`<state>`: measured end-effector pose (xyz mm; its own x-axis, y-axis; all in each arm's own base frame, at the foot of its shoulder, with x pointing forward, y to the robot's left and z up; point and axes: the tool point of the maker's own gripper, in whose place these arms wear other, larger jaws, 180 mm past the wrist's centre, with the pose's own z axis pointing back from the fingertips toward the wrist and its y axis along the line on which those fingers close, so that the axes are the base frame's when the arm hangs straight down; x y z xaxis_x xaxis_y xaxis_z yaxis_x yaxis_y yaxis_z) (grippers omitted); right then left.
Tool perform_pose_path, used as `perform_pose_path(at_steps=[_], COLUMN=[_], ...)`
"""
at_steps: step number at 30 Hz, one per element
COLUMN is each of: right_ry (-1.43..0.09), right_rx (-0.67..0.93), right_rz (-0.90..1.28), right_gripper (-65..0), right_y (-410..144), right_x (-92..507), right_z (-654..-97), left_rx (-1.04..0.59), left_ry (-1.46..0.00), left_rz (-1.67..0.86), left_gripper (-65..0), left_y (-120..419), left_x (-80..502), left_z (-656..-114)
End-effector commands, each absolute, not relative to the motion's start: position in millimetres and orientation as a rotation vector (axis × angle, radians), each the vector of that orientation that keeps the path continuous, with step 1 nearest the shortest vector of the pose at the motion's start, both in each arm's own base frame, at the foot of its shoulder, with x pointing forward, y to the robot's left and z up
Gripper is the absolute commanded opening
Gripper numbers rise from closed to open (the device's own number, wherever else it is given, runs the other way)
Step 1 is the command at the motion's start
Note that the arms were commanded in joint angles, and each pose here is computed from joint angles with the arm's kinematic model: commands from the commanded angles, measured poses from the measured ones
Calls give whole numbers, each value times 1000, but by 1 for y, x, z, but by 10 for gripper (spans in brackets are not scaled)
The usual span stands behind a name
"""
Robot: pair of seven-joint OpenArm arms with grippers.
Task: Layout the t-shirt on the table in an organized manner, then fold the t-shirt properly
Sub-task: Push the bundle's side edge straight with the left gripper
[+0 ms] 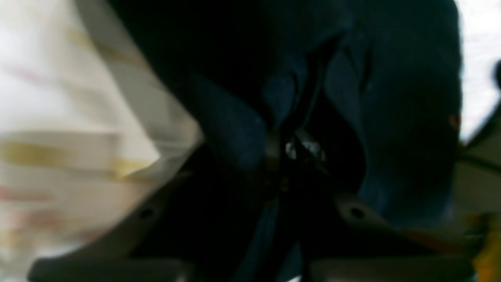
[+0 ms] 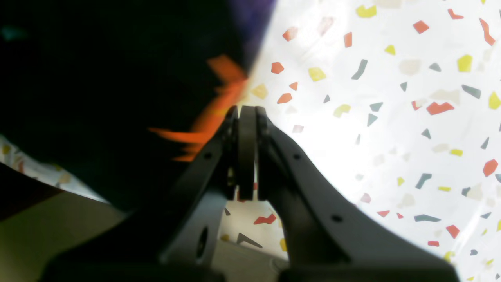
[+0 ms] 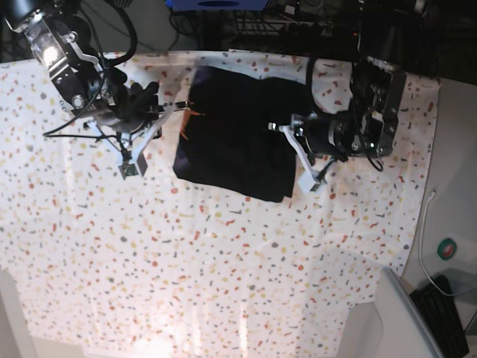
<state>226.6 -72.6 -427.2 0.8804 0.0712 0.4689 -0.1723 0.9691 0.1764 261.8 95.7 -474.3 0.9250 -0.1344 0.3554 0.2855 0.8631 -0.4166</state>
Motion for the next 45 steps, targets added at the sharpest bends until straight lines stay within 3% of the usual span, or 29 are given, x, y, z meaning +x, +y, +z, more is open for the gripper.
perform_pose_path(at_steps=[1,5,13,17,22,26,32,45], right_ry=[-537,-579,-615,-605,-579,-557,-557,-571], right_rx=[205,165,123,112,95,95,113,111], right_rz=[110,26,-59,-76,-93,-88,-82,-84], right_gripper=[-650,-650,-650,-650,-650,-650,-650,-650], right_y=[-81,-110,-141,-148,-156,-155,-147,-148], right_x=[242,259,272,266,261,254,246,253], right_z=[-416,-408,-399,-403,-411,-417,-415,-413], left_rx=[-463,-349,-42,59,50,44,29,33], left_ry=[-353,-336,-313,-414,-520,-511,-387,-376], left_rz=[-294,-559,-1203,-1386,-1610,-1650,-1602,-1601], left_gripper=[-650,-650,-650,-650,-650,-650,-650,-650], left_y=[97,97,35,-2,-44,-54,-40,-38], left_x=[277,301,315,321,314,313,314,314], left_z=[-462,-448,-444,-443,-439,-443,-470,-470])
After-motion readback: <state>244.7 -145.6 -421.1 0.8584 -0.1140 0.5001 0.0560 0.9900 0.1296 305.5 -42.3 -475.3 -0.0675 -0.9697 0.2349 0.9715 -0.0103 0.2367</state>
